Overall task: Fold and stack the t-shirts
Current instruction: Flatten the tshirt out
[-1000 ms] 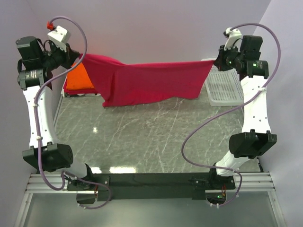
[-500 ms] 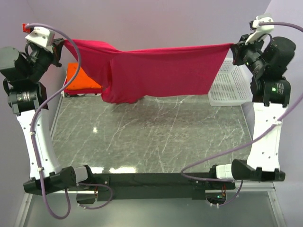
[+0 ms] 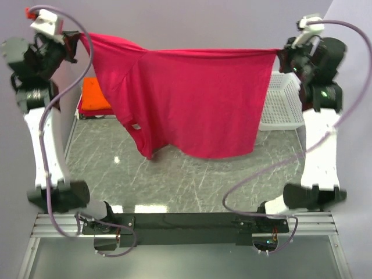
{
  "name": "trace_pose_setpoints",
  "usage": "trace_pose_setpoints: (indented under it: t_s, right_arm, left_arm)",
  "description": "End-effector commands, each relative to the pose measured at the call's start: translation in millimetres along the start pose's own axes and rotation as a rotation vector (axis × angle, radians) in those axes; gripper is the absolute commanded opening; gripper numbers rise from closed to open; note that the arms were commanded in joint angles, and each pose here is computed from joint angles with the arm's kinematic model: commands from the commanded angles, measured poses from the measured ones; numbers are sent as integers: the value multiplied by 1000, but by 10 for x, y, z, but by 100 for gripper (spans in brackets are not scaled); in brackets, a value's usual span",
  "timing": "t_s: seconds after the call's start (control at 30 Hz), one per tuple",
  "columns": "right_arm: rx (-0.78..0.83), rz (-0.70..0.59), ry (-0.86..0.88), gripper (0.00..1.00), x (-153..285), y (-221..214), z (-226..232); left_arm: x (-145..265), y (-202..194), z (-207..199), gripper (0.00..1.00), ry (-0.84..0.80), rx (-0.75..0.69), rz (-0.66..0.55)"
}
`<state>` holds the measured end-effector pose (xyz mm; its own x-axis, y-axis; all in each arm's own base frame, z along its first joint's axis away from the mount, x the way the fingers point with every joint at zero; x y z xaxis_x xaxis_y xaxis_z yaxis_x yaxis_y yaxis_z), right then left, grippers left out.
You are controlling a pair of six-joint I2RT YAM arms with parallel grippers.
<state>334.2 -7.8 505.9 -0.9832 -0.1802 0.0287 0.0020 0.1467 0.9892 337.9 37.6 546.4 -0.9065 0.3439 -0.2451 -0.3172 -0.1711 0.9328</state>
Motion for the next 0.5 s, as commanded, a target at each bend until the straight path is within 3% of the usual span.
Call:
trace_pose_setpoints:
  t_s: [0.0,0.13,0.2,0.23,0.3,0.33,0.4,0.47]
  right_arm:
    - [-16,22,-40,0,-474,-163,-141]
    - [-36,11,-60,0,-908,-165,-230]
    - [-57,9,-87,0,-1160,-224,-302]
    - [-63,-53,-103,0,-1164,-36,-334]
    - [-66,-135,-143,0,-1251,132,-404]
    - [-75,-167,-153,0,-1259,202,-413]
    - [-71,-262,-185,0,-1232,420,-450]
    - [-74,-366,-205,0,-1125,664,-463]
  left_arm:
    - [-379,-254,143,1,4,31,13]
    - [-906,-609,263,1,21,25,-8]
    - [-1094,-392,326,1,44,-9,-108]
    - [-1260,-572,408,1,66,15,-105]
    - [-1331,-173,524,1,110,-27,-266]
    - [-1444,-264,584,1,133,5,-291]
    - [-1411,103,621,1,157,-45,-450]
    - [-1388,231,635,1,180,-64,-519]
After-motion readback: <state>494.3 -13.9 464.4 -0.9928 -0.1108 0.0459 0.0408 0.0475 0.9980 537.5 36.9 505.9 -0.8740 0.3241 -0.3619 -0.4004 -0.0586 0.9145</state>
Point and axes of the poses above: each gripper's point midway between its finger pads, its own x axis back along the fingers, its own z axis along the line the jaws close on, y = z × x, the point moved 7 cm from there along x, back along the fingers, and after that the axes turned 1 degree about x, right-handed, at the moved point
